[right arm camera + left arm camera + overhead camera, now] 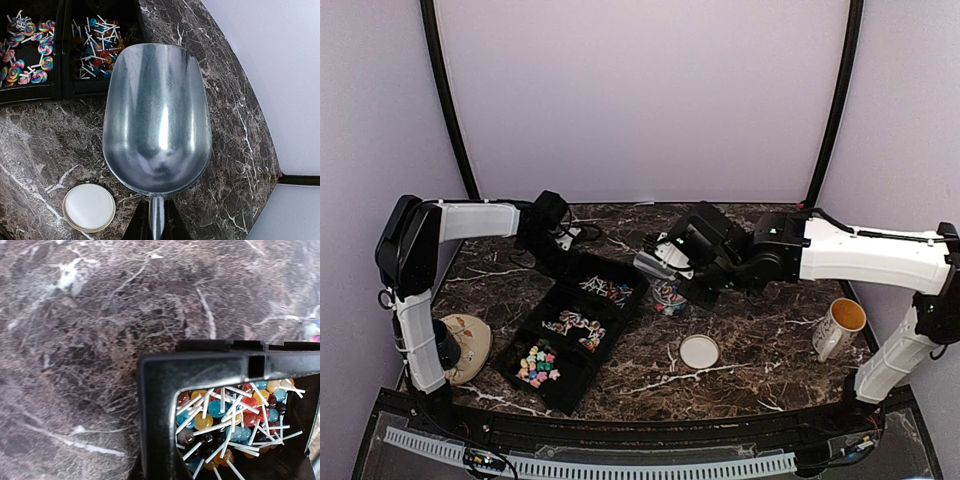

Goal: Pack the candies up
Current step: Pick up the plate from the center of the board.

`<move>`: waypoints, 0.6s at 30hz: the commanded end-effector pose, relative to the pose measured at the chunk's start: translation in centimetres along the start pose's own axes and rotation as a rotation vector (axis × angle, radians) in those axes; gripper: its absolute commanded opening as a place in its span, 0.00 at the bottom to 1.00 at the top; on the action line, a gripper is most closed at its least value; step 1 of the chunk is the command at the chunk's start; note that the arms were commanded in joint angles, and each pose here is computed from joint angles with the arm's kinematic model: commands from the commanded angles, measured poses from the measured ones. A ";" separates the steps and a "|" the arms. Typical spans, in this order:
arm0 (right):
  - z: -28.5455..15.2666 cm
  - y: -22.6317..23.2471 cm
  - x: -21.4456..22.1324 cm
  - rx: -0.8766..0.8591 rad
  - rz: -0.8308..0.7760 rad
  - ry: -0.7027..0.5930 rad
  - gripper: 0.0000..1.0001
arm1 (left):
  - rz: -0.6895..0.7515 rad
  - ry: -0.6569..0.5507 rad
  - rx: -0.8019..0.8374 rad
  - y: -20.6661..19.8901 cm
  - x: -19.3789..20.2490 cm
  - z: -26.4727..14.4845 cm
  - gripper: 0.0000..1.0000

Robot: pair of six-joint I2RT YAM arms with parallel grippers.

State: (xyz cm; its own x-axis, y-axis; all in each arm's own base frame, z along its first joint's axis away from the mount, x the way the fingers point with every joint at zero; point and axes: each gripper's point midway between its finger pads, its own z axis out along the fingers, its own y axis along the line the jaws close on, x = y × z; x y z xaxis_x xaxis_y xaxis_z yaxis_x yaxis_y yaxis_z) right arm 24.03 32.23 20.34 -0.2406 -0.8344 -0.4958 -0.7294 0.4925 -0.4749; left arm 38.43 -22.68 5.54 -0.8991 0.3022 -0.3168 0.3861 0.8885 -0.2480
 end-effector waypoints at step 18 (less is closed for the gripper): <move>-2.2 -1.0 -1.4 -0.003 0.123 -0.128 0.00 | -0.042 -0.074 0.681 -5.4 -0.9 -1.8 0.00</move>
State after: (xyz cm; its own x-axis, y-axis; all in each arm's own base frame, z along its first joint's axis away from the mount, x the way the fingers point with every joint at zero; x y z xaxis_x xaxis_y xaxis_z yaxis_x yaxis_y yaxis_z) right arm 23.82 31.89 22.21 -0.2487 -0.7602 -0.6002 -0.7016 0.5686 -0.4295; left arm 36.74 -25.28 5.10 -0.9406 0.2182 -0.2600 0.3394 0.6202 -0.7072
